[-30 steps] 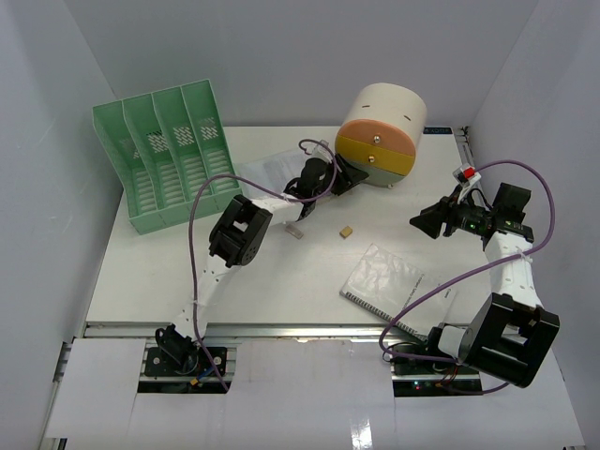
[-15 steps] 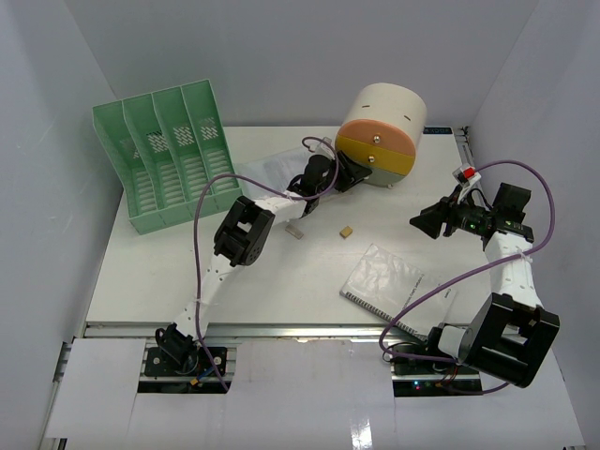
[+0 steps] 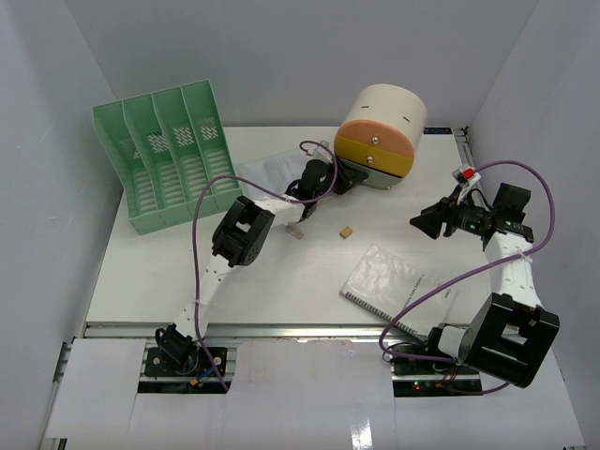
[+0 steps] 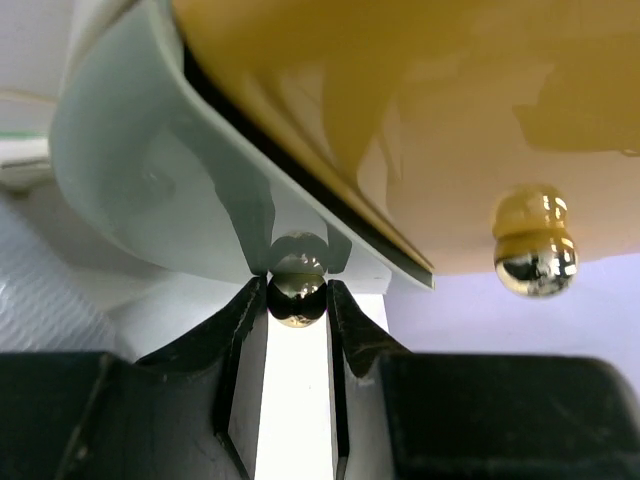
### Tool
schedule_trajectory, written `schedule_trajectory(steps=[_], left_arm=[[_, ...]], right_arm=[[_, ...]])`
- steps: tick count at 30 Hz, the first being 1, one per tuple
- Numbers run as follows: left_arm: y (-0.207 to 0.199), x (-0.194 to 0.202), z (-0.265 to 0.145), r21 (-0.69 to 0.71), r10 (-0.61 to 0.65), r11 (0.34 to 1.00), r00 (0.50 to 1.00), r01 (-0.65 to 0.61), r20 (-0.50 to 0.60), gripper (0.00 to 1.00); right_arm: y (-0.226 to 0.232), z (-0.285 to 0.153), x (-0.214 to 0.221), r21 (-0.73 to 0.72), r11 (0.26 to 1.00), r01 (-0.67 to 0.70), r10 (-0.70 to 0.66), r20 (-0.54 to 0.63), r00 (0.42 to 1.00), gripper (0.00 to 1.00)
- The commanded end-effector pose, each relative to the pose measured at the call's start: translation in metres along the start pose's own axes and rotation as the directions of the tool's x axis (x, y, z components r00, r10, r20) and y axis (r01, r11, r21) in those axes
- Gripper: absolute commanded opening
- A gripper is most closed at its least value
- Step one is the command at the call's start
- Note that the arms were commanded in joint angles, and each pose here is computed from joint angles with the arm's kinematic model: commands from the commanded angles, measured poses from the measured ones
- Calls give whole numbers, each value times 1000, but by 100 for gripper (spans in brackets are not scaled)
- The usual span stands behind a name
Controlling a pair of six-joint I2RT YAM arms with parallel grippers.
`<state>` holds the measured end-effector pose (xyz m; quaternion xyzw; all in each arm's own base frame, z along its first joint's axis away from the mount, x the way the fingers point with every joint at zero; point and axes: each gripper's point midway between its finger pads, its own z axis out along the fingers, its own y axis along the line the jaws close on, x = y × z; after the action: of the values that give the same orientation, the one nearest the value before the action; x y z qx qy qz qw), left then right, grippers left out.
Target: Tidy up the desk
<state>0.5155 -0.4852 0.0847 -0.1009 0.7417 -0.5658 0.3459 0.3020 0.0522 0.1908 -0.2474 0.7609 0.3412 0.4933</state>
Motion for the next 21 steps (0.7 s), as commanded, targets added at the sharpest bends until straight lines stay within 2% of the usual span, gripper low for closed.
schedule_trajectory(steps=[1,4,9,10,11,12,13,15,18,20,21], left_arm=[[-33,15,-40,56,70,996,996,-67,-59,11],[-51,25,-65,108,102,990,992,-93,-79,9],[-35,45,-95,87,98,992,988,-88,-120,13],[-34,45,-97,85,97,993,987,-87,-124,18],[-33,46,-98,82,94,993,987,-84,-129,27],[-32,47,-98,78,91,994,987,-81,-134,29],[-34,46,-98,78,90,994,986,-80,-138,45],[-40,42,-98,83,104,992,985,-93,-141,68],[-52,32,-104,96,161,984,978,-149,-133,81],[-55,21,-113,86,212,975,971,-203,-115,85],[-59,13,-121,77,236,970,967,-229,-99,86]], right_arm=[[4,-1,-2,1,1000,25,-25,3,1000,63],[2,-1,-1,6,1000,25,-25,1,1000,63],[3,1,3,-1,1000,26,-26,-9,1000,63],[5,3,3,-11,999,37,-37,-14,999,63],[7,4,3,-23,998,63,-63,-17,998,63],[11,7,4,-42,996,80,-81,-26,996,64],[22,14,7,-91,989,118,-123,-49,991,66],[40,24,14,-167,968,185,-201,-88,976,69],[67,33,26,-278,918,282,-323,-114,940,82],[81,38,30,-347,850,396,-447,-79,891,91],[86,38,34,-368,817,443,-497,-61,866,91]])
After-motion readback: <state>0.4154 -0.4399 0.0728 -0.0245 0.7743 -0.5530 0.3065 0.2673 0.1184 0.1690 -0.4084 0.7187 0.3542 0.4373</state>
